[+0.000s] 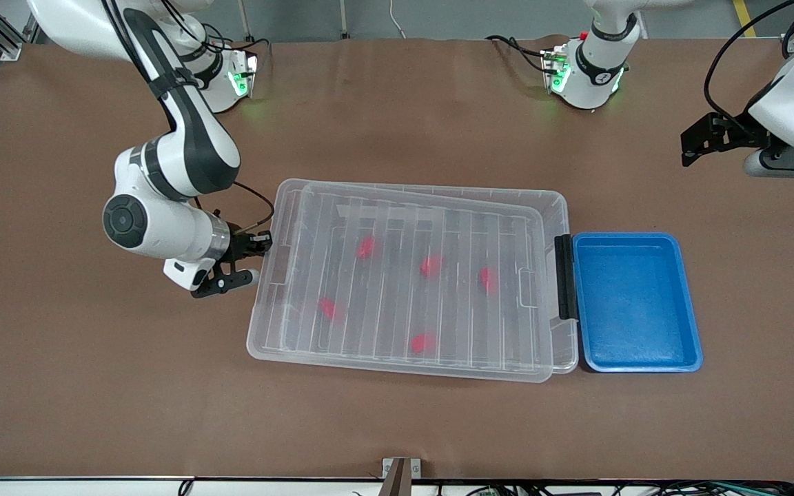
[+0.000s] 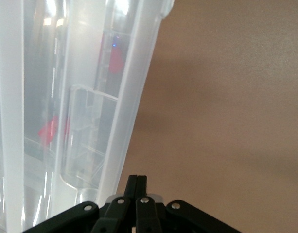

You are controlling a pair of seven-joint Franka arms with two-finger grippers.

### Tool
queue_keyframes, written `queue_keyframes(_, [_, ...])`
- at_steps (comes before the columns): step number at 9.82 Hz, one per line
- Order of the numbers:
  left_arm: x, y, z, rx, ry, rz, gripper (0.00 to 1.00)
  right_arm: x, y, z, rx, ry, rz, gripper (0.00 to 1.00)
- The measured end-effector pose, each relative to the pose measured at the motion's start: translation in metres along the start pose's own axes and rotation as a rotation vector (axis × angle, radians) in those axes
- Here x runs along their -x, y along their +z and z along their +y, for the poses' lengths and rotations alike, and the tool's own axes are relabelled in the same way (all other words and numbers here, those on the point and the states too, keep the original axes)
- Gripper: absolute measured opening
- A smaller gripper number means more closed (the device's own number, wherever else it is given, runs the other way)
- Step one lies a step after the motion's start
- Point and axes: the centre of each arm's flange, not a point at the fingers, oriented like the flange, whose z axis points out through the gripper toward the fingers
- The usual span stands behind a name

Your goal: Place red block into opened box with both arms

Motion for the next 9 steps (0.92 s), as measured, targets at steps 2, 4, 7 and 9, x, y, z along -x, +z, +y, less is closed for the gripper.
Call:
queue_keyframes(2, [0.000, 0.000, 0.000, 0.000, -0.003, -0.001, 1.00, -0.001, -0.001, -0.001, -0.001, 0.002, 0.003, 0.01])
queue_keyframes(4, [0.000, 0.001, -0.002, 0.000, -0.008, -0.004, 1.00, -0.004, -0.019, 0.010, -0.001, 0.022, -0.001, 0.15])
queue_keyframes(7, [0.000, 0.006, -0.004, 0.000, -0.022, -0.013, 1.00, 0.021, -0.144, 0.102, 0.114, 0.139, 0.101, 0.62])
queue_keyframes(9, [-0.001, 0.007, -0.004, 0.000, -0.022, -0.009, 1.00, 0.074, -0.232, 0.144, 0.186, 0.214, 0.194, 0.92])
